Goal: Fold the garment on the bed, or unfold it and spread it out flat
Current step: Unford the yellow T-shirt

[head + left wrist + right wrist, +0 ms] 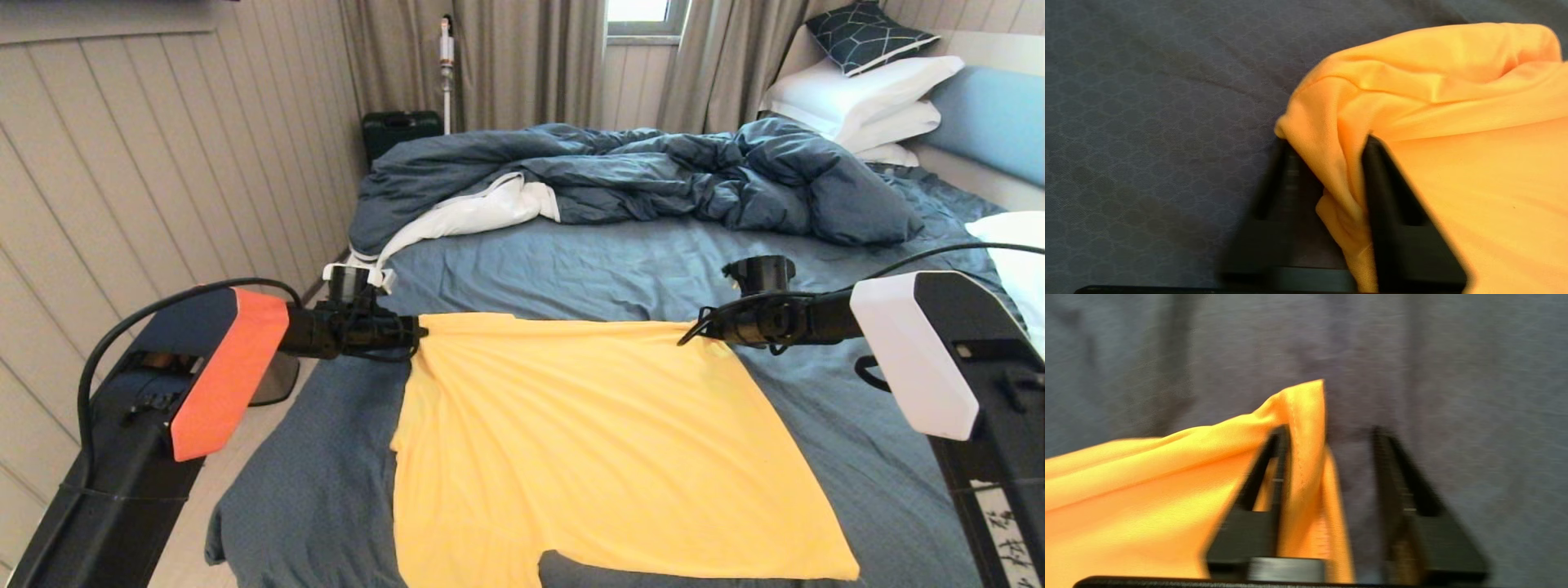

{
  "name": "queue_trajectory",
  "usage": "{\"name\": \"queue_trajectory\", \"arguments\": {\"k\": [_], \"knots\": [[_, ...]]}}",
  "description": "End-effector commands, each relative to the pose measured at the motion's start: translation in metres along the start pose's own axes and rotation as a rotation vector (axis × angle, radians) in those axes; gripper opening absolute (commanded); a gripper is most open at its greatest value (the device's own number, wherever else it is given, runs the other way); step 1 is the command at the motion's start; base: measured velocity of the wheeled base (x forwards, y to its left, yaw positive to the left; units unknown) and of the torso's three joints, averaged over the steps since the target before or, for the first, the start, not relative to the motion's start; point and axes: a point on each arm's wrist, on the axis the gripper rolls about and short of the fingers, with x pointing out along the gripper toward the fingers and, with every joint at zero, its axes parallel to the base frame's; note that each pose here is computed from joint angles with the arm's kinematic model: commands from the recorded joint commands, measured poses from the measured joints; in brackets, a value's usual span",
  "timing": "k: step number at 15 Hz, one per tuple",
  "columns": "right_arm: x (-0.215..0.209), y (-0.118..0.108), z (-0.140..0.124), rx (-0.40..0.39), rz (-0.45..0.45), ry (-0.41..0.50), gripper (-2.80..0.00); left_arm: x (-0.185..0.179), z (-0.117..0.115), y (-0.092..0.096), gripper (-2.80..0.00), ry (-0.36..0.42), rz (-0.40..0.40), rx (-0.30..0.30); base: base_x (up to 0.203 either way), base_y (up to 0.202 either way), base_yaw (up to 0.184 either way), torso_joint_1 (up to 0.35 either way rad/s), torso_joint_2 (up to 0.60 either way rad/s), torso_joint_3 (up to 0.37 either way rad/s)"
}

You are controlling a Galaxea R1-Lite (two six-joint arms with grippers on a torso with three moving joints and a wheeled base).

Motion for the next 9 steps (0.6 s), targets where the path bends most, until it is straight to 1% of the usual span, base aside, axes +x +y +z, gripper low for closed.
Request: {"name": "queue_trajectory", "arguments": {"k": [1,5,7,9], "knots": [[-0.002,0.000,0.002,0.002,0.002,-0.005,0.00,-0.003,0.004,-0.002,0.00,-0.009,-0.006,0.001,0.000,0.000,0.000,0.000,0.00,0.000],[-0.014,-0.002,0.016,0.009,0.005,-0.035,0.00,-0.013,0.014,-0.005,0.00,-0.030,0.003,-0.001,0.000,0.000,0.000,0.000,0.00,0.000],[-0.019,-0.003,0.022,0.012,0.004,-0.048,0.00,-0.020,0.020,-0.002,0.00,-0.043,0.012,-0.012,0.000,0.000,0.000,0.000,0.00,0.000],[-0.026,-0.006,0.028,0.021,0.000,-0.059,0.00,-0.031,0.031,-0.006,0.00,-0.067,0.017,-0.038,0.000,0.000,0.000,0.000,0.00,0.000]]}}
